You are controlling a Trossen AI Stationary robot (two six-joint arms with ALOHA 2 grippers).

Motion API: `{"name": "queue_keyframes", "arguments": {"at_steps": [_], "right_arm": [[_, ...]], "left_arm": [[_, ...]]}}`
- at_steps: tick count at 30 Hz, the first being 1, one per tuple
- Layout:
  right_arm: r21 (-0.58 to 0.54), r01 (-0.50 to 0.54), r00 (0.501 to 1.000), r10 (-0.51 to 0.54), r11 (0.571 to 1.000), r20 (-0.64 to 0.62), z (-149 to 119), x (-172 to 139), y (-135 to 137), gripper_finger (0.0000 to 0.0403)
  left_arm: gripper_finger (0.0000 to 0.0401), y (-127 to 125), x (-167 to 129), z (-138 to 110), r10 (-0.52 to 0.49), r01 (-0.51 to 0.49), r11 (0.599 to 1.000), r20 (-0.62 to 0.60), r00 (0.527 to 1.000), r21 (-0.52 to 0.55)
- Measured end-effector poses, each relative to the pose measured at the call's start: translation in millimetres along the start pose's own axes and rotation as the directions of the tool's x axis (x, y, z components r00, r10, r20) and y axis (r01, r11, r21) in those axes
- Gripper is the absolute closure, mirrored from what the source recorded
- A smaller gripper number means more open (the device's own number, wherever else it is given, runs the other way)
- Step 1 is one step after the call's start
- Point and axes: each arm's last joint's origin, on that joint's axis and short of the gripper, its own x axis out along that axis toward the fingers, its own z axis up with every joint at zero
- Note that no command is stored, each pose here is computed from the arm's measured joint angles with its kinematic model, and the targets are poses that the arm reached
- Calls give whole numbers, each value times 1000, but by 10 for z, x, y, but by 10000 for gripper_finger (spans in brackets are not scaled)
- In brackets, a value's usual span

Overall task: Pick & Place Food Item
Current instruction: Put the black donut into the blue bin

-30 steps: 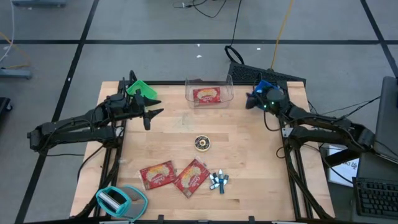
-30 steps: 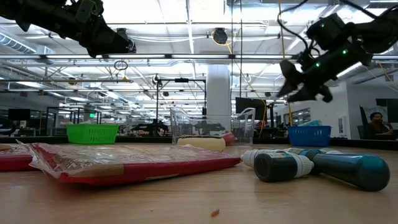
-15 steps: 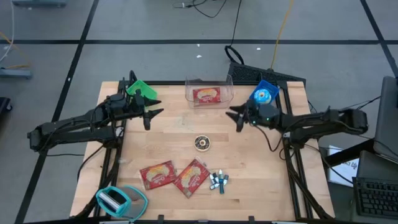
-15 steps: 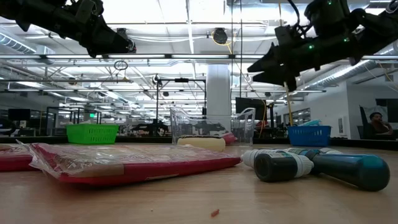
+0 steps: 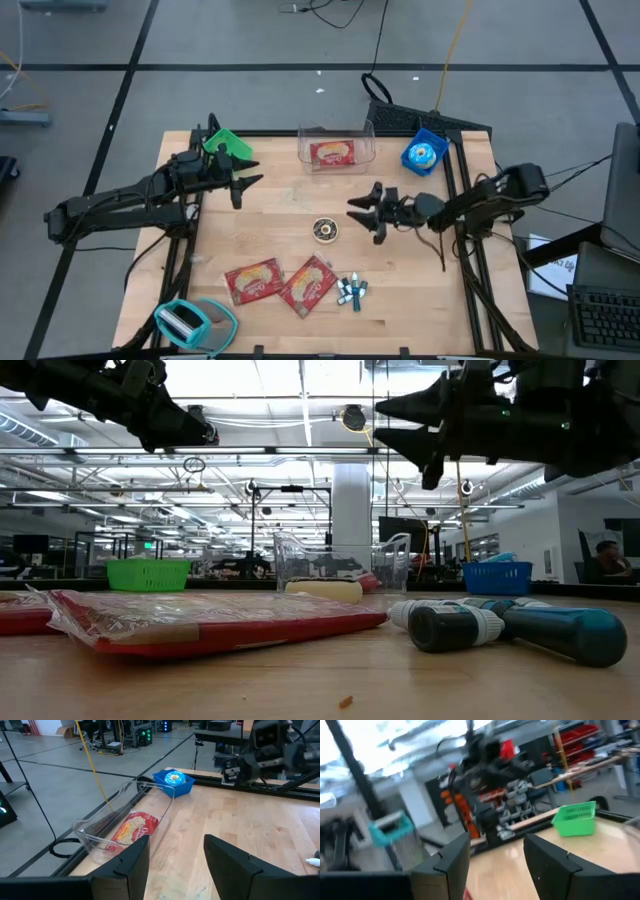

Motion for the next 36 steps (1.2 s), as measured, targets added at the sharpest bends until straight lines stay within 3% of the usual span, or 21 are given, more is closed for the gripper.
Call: {"name": "queue_keyframes", "arguments": {"at_steps": [4, 6, 8, 10, 14, 17, 22, 33, 36], "right_arm": [[-30, 85, 985, -89, 996, -145, -83, 224, 56, 226], [-86, 164, 943, -182, 983, -278, -116, 386, 71, 221], [-159, 225, 869, -272, 961, -415, -98, 552, 99, 214], [-234, 279, 762, -363, 931, -536, -63, 696, 124, 206], [-358, 313, 585, -476, 880, -657, -161, 877, 109, 191], [-342, 274, 594, -438, 899, -675, -250, 1046, 117, 182], [-388, 246, 522, -458, 888, -719, -504, 1058, 26, 175], [-392, 289, 479, -486, 873, -731, -581, 1054, -102, 178], [-409, 288, 437, -499, 866, -748, -605, 1012, -116, 179]], "left_arm": [[215, 0, 0, 0, 0, 0, 1000, 0, 1000, 0], [215, 0, 0, 0, 0, 0, 1000, 0, 1000, 0], [215, 0, 0, 0, 0, 0, 1000, 0, 1000, 0], [215, 0, 0, 0, 0, 0, 1000, 0, 1000, 0], [215, 0, 0, 0, 0, 0, 1000, 0, 1000, 0], [215, -1, 0, -2, -1, 1, 1000, -2, 1000, 0], [215, 0, 0, 1, 0, 0, 1000, 0, 1000, 0], [215, 0, 0, 1, 0, 0, 1000, 0, 1000, 0], [215, 0, 0, 1, 0, 0, 1000, 0, 1000, 0]]}}
